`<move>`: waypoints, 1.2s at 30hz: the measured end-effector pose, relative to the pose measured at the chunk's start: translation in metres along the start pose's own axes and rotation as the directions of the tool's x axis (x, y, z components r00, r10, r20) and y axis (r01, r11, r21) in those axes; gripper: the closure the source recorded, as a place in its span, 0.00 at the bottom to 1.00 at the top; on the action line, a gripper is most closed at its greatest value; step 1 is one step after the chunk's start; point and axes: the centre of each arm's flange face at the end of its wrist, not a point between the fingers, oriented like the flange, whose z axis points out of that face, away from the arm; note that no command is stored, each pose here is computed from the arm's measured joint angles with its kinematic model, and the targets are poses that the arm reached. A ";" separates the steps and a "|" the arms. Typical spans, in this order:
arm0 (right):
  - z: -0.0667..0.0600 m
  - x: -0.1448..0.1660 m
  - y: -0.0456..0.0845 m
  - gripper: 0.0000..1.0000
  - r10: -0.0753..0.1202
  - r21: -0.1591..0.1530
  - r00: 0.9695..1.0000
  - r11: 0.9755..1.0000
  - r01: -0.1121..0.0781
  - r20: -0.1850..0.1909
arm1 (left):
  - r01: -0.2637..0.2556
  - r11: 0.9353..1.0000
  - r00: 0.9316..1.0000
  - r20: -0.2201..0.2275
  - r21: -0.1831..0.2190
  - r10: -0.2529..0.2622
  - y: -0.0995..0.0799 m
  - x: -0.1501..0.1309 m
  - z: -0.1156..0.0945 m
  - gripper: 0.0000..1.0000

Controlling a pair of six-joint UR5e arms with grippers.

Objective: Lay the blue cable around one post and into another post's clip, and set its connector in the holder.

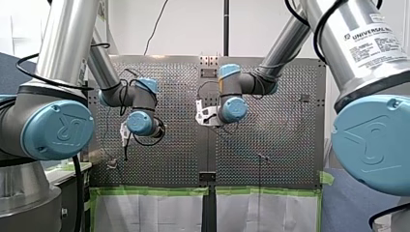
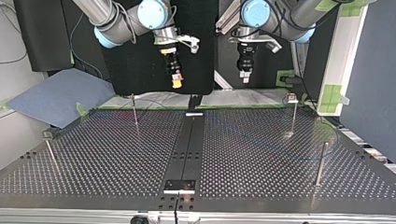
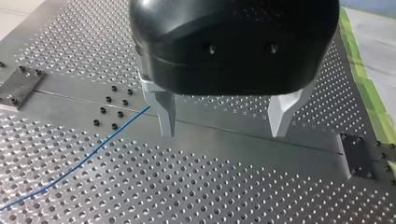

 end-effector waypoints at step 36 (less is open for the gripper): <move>0.012 -0.016 0.033 0.01 -0.025 0.009 0.999 1.000 0.025 0.033 | -0.012 0.999 1.000 0.008 0.032 0.012 -0.002 -0.001 0.003 0.00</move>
